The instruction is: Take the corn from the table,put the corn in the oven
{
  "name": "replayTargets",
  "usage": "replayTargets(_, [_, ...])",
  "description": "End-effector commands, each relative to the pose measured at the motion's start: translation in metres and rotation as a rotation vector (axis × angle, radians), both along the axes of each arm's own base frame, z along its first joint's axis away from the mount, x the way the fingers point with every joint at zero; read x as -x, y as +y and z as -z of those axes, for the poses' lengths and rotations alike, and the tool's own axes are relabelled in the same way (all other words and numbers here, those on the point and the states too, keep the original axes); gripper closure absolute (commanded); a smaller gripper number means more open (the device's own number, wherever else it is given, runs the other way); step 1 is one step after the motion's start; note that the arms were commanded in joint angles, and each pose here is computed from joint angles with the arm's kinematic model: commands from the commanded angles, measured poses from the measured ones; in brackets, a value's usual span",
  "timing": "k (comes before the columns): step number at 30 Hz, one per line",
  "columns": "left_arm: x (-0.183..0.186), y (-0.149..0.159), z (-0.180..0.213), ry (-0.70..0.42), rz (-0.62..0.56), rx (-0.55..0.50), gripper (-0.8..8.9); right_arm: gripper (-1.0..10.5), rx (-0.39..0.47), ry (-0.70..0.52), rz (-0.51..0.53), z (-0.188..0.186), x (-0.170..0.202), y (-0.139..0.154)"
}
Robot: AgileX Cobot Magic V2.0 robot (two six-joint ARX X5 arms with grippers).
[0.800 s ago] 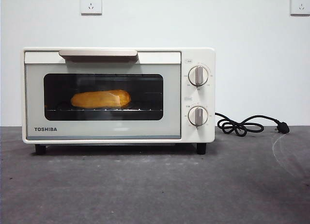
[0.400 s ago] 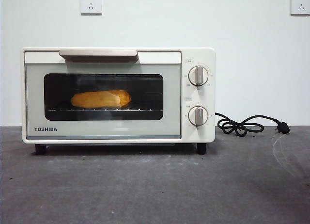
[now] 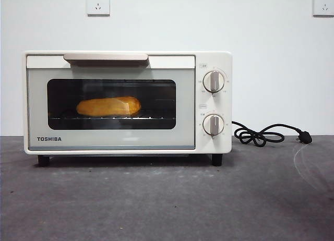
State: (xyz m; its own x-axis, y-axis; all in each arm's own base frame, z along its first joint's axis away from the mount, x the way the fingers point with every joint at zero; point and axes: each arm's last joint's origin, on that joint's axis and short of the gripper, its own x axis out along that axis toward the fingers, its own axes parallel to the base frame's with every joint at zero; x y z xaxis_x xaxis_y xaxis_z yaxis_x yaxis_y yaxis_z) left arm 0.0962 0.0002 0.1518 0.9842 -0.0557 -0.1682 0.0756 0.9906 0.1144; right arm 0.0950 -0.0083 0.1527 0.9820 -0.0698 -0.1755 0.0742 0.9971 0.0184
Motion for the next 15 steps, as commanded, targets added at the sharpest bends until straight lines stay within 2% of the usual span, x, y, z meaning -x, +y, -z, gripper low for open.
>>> replayTargets(1, [-0.0004,0.0003,0.0018,0.0,-0.002,-0.004,8.17,9.5,-0.008,0.0,0.007,0.0024,-0.0004,-0.0002])
replayTargets(15, [-0.0004,0.0003,0.0018,0.0,-0.002,-0.004,8.17,9.5,-0.008,0.0,0.007,0.0024,-0.0004,-0.0002])
